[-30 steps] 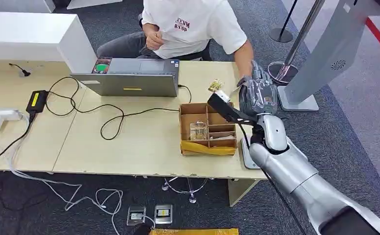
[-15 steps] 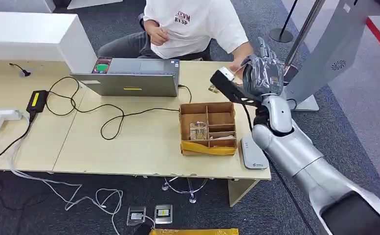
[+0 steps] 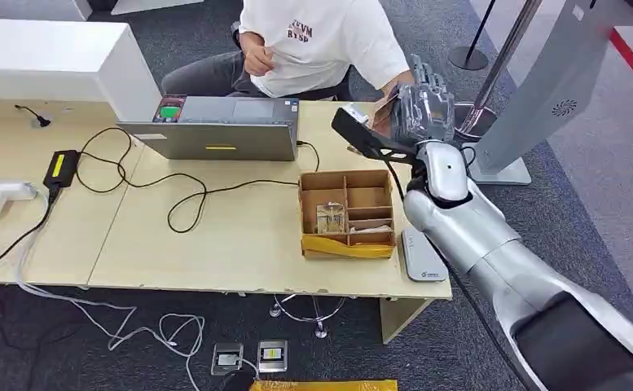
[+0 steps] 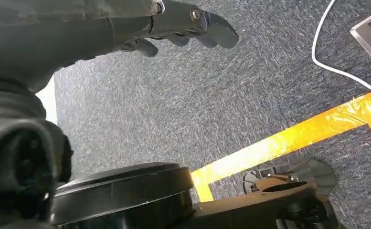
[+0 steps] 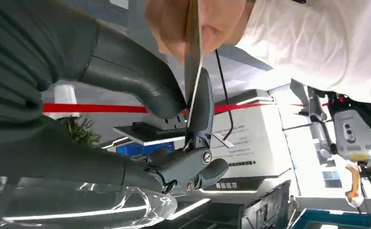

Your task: Pass the card to the sensor for recognition and then transmit it.

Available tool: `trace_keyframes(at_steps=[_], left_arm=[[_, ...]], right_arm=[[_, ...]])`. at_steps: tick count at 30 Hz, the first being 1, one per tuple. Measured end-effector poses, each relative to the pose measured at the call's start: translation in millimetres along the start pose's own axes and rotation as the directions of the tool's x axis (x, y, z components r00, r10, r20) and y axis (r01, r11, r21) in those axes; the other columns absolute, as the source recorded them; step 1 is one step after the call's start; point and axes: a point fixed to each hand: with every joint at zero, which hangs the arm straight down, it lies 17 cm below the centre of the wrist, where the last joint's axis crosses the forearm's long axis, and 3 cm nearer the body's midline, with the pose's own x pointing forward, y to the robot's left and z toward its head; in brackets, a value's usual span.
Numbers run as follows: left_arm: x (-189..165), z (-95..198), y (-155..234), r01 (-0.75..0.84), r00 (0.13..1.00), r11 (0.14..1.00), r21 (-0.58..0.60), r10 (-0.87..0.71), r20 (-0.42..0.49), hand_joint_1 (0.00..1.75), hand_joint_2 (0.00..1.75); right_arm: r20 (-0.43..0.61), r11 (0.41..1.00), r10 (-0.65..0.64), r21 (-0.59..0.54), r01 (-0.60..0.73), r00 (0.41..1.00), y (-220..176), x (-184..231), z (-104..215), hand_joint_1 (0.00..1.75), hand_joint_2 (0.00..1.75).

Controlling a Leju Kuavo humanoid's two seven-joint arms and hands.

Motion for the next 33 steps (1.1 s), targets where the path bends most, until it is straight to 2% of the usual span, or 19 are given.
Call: trace_keyframes(at_steps=[8,14,23,27,31,33], left_arm=[[0,0,-3,0.009,1.0,1.0,-0.014,-0.009,-0.002,0.0,0.0],[0,0,-2,0.015,1.0,1.0,-0.013,-0.015,-0.005,0.0,0.0],[-4,0,4,-0.018,1.0,0.999,0.027,0.018,-0.004,0.0,0.0],[-17,2,1,-0.039,0.999,0.998,0.039,0.04,-0.021,0.0,0.0],[-34,4,0,-0.062,0.997,0.997,0.054,0.064,-0.049,0.0,0.0],[-40,5,0,-0.087,0.994,0.994,0.066,0.091,-0.06,0.0,0.0]], right_arm=[[-0.007,0.999,0.032,0.003,-0.032,0.999,7,3,-1,0.0,1.75],[-0.005,0.996,0.008,-0.089,-0.008,1.0,-11,-2,-5,0.0,1.75],[-0.027,0.956,-0.001,-0.294,-0.007,1.0,-70,-33,-8,0.0,1.75],[-0.026,0.921,0.078,-0.382,-0.082,0.997,-78,-61,24,0.0,1.75],[-0.089,0.893,0.039,-0.443,-0.075,0.995,-97,-114,56,0.0,1.75],[-0.13,0.896,-0.002,-0.44,-0.056,0.991,-93,-149,76,0.0,1.75]])
